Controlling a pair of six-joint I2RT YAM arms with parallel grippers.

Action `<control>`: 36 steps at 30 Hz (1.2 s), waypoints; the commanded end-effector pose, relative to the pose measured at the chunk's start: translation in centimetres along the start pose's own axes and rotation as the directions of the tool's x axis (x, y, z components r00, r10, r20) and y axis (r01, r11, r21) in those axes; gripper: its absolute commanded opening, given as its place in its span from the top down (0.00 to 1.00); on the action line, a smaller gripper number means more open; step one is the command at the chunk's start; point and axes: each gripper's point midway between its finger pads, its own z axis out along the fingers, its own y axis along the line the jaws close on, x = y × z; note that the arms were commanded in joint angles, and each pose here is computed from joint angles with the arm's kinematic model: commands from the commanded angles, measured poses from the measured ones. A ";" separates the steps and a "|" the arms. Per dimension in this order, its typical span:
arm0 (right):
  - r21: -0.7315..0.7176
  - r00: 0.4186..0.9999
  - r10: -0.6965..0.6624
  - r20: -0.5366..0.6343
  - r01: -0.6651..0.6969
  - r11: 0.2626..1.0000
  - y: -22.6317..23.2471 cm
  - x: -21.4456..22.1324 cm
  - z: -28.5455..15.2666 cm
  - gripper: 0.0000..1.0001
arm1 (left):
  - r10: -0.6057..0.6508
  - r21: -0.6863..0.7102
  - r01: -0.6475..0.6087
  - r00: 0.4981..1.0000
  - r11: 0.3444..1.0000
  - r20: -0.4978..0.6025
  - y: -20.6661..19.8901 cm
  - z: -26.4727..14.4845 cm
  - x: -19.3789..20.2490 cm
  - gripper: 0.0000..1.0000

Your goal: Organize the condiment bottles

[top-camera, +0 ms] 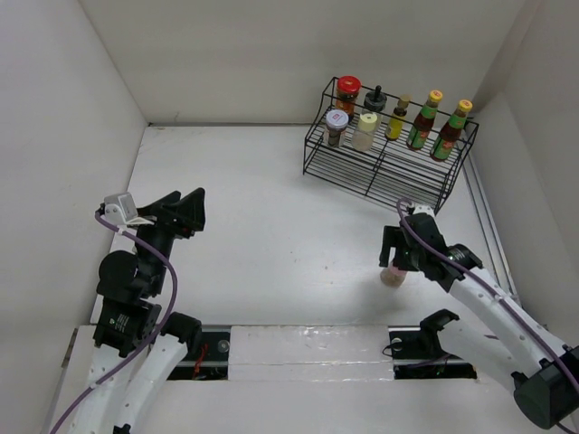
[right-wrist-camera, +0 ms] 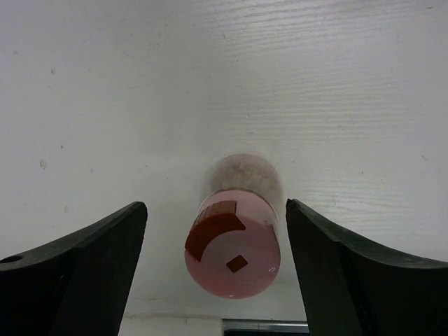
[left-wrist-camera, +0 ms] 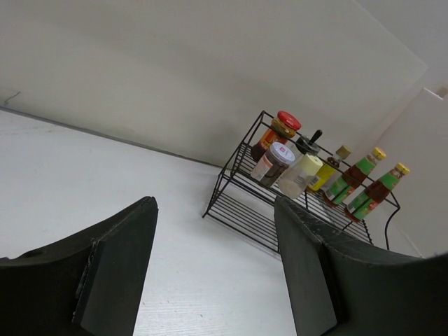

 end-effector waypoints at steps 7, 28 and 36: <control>0.010 0.998 -0.024 -0.064 0.025 1.000 0.8 1.2 0.1 0.40 | -0.011 0.043 0.010 1.000 0.999 0.025 -1.0 0.1 -0.8 0.37; 0.051 0.767 -0.133 0.627 0.131 0.990 6.2 -33.4 -4.5 0.66 | 0.018 0.094 -0.014 0.999 0.995 -0.039 -1.8 1.0 0.8 0.00; 0.065 0.819 -0.156 0.552 0.144 0.987 2.2 -36.0 -0.4 0.66 | 0.048 0.114 -0.027 0.982 0.993 -0.185 -2.2 2.9 4.0 0.00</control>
